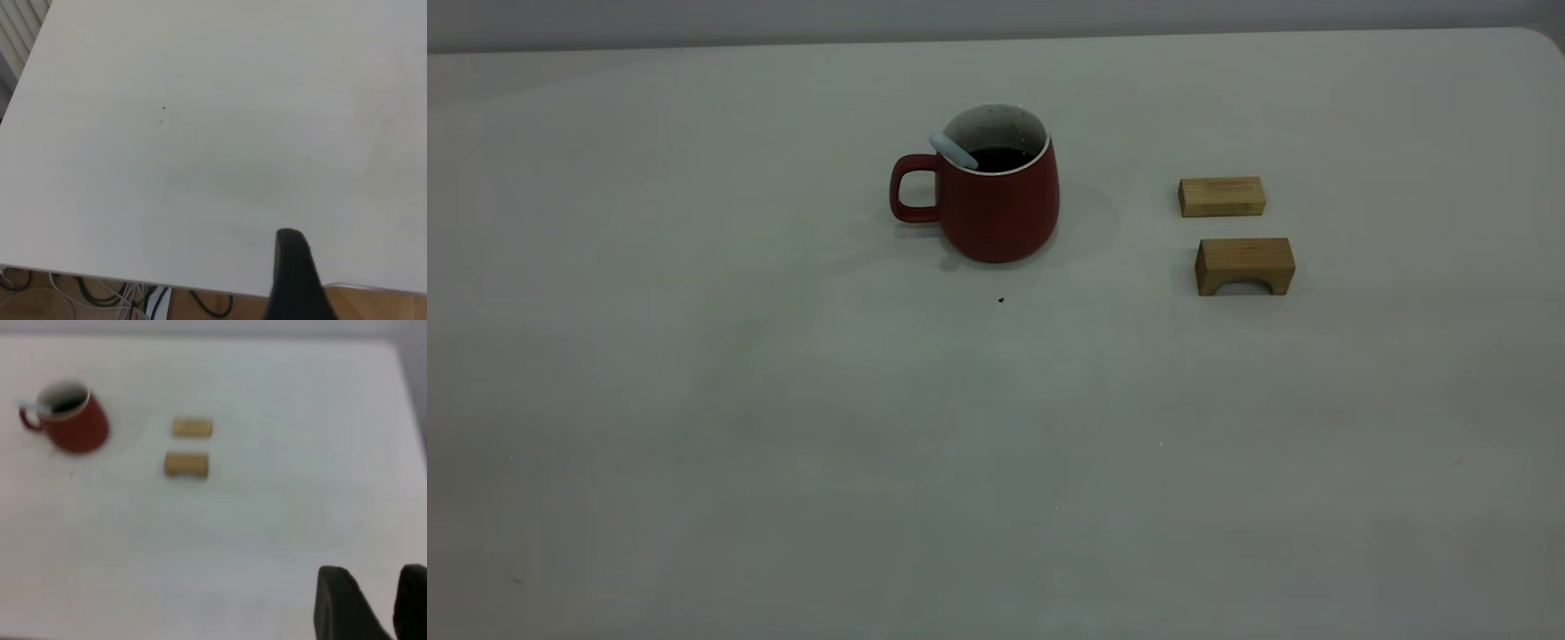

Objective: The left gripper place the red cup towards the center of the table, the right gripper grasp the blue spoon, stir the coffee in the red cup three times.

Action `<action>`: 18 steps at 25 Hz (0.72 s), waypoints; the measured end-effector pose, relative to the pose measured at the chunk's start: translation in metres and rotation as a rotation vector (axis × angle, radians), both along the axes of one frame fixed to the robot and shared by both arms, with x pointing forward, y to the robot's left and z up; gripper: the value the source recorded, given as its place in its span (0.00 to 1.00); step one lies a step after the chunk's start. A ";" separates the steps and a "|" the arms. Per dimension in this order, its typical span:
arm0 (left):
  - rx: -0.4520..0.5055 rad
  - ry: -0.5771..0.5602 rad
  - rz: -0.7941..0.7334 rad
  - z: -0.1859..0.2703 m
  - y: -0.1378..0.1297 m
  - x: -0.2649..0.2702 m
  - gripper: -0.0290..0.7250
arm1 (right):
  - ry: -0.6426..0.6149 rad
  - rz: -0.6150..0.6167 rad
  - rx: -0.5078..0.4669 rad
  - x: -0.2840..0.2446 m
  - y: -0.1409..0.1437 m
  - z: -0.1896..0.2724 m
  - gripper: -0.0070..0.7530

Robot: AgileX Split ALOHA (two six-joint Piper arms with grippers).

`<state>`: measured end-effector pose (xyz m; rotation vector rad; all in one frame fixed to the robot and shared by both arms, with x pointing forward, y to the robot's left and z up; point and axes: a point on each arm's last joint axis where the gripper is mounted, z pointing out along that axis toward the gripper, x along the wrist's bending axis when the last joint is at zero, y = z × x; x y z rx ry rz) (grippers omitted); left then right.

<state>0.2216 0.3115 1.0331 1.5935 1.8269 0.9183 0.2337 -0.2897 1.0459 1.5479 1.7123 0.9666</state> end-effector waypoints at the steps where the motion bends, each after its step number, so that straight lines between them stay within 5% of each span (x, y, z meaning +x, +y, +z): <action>1: 0.000 0.000 0.000 0.000 0.000 0.000 0.78 | 0.020 0.002 0.003 0.001 0.000 -0.005 0.32; 18: -0.001 0.000 0.001 0.000 0.000 0.000 0.78 | 0.029 -0.002 -0.008 0.002 -0.001 -0.008 0.32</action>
